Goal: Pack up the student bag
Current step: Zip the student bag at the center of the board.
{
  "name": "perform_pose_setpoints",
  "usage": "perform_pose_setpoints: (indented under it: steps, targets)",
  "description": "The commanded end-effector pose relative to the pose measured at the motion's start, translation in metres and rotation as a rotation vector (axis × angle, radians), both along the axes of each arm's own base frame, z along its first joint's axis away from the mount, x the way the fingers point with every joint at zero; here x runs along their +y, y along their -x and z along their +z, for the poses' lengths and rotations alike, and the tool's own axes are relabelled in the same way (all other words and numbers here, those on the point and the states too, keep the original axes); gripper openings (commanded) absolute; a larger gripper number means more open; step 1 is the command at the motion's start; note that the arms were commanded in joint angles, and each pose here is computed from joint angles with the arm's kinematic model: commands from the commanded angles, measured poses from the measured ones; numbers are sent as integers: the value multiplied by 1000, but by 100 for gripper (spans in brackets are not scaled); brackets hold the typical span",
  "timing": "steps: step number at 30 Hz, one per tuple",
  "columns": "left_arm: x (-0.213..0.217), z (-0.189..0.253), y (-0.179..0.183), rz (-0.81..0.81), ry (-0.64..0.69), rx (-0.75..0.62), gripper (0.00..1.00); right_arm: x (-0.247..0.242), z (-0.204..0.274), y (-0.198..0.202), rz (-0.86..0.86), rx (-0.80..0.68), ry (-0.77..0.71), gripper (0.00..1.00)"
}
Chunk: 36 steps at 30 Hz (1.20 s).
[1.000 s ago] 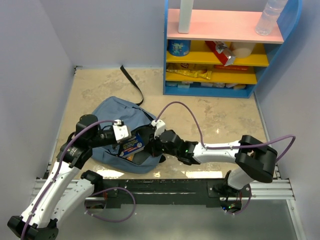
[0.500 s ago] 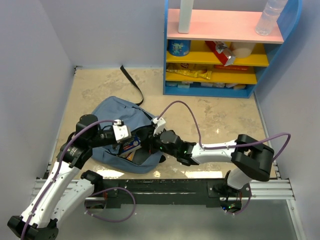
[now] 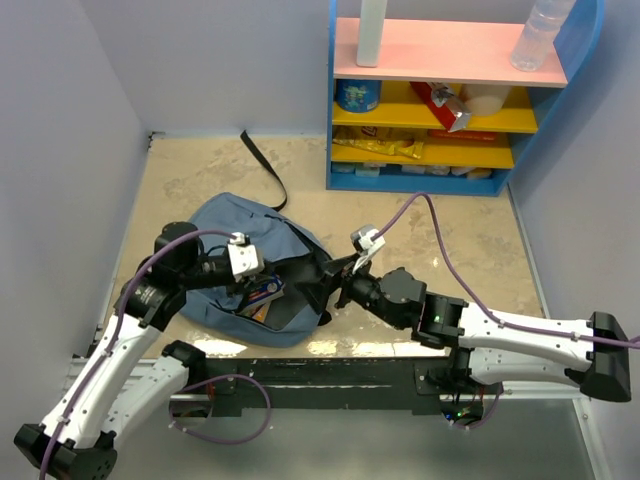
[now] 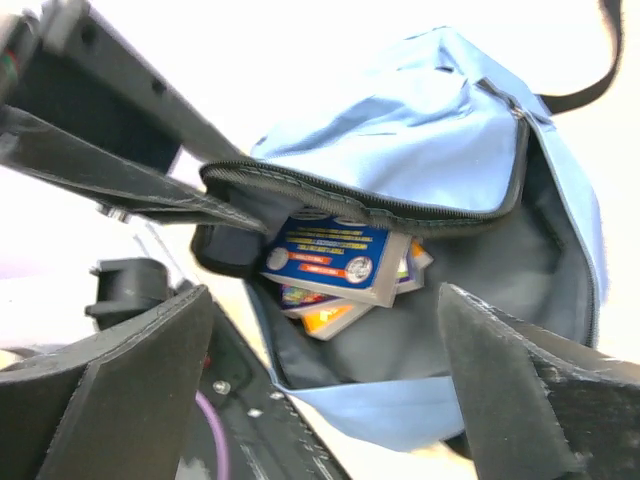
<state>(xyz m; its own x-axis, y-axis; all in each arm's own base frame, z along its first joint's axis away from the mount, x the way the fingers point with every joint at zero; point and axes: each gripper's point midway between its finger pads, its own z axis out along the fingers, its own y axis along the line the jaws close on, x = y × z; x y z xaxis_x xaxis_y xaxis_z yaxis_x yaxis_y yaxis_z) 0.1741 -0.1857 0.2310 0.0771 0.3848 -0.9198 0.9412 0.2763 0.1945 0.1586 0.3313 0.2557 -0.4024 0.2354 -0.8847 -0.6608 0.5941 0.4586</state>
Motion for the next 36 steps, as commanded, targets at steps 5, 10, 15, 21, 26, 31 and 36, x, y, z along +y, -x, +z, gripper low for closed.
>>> perform_pose_setpoints:
  steps: [5, 10, 15, 21, 26, 31, 36]
  targets:
    - [-8, 79, -5, 43, 134, -24, 79, -6, 11, -18, -109, 10, 64, 99]
    - [10, 117, -22, 193, 137, -138, 100, 39, 34, -15, 58, -85, 222, 99]
    - [36, 129, -36, 353, 80, -189, 100, 69, 17, -17, 128, -101, 373, 81]
    - [85, 96, -61, 661, -33, -175, 100, 82, 18, 1, 142, -147, 434, 77]
    - [107, 67, -69, 818, -44, -121, 100, 125, -23, 31, 257, -140, 539, 81]
    - [125, 67, -79, 958, -9, -115, 100, 146, -66, 45, 283, -134, 550, 83]
    - [135, 92, -90, 1069, 83, -135, 100, 132, -106, 41, 222, -92, 538, 79]
